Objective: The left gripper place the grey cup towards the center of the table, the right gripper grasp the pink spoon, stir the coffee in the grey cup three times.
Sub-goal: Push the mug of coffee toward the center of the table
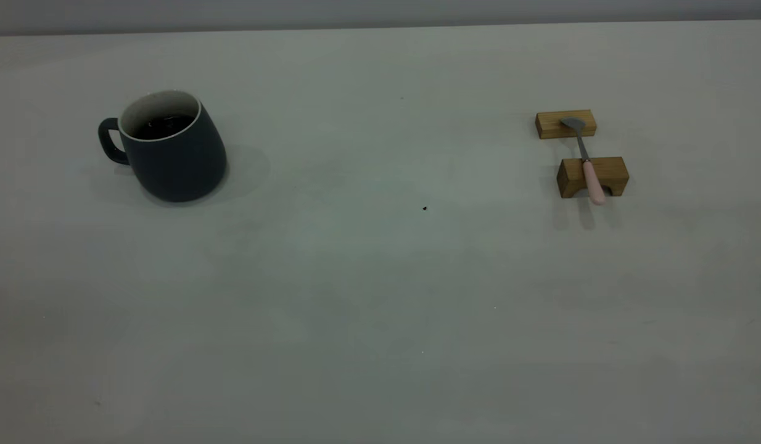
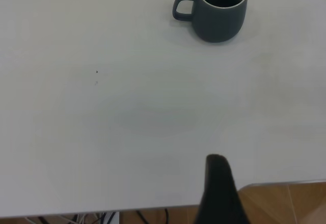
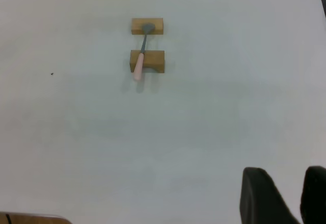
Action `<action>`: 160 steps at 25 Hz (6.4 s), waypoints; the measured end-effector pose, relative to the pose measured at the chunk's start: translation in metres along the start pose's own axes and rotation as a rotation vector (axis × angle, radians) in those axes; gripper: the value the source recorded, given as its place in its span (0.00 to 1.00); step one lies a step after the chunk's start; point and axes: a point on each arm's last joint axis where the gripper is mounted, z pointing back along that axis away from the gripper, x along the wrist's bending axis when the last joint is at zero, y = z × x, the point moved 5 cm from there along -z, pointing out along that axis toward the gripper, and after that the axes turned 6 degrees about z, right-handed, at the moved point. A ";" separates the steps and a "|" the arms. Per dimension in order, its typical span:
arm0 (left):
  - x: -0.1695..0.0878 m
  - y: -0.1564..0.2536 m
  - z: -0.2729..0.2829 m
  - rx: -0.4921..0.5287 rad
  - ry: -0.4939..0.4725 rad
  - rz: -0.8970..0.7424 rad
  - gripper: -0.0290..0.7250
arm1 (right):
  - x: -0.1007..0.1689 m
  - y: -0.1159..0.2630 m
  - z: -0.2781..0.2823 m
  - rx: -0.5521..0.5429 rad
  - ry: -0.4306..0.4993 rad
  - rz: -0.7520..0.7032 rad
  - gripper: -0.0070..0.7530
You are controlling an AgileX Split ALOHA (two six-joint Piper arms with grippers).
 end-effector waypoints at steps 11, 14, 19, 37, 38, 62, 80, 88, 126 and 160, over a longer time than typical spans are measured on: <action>0.000 0.000 0.000 0.000 0.000 0.000 0.82 | 0.000 0.000 0.000 0.000 0.000 0.000 0.32; 0.000 0.000 0.000 0.000 0.000 0.000 0.82 | 0.000 0.000 0.000 0.000 0.000 0.000 0.32; 0.000 0.000 0.000 0.000 0.000 0.000 0.82 | 0.000 0.000 0.000 0.000 0.000 0.000 0.32; 0.001 -0.002 -0.005 0.052 -0.010 -0.013 0.82 | 0.000 0.000 0.000 0.000 0.000 0.000 0.32; 0.001 -0.004 -0.008 0.087 -0.019 -0.018 0.82 | 0.000 0.000 0.000 0.000 0.000 0.000 0.32; 0.002 -0.163 -0.246 0.749 0.025 -0.686 0.82 | 0.000 0.000 0.000 0.000 0.000 0.000 0.32; -0.020 -0.118 -0.421 0.694 0.359 -1.415 0.82 | 0.000 0.000 0.000 0.000 0.000 0.000 0.32; -0.021 -0.099 -0.455 0.612 0.375 -1.544 0.82 | 0.000 0.000 0.000 0.000 0.000 0.000 0.32; -0.118 -0.069 -0.454 0.546 0.486 -1.711 0.32 | 0.000 0.000 0.000 0.000 0.000 0.000 0.32; -0.198 -0.049 -0.444 0.397 0.502 -1.696 0.32 | 0.000 0.000 0.000 0.000 0.000 0.000 0.32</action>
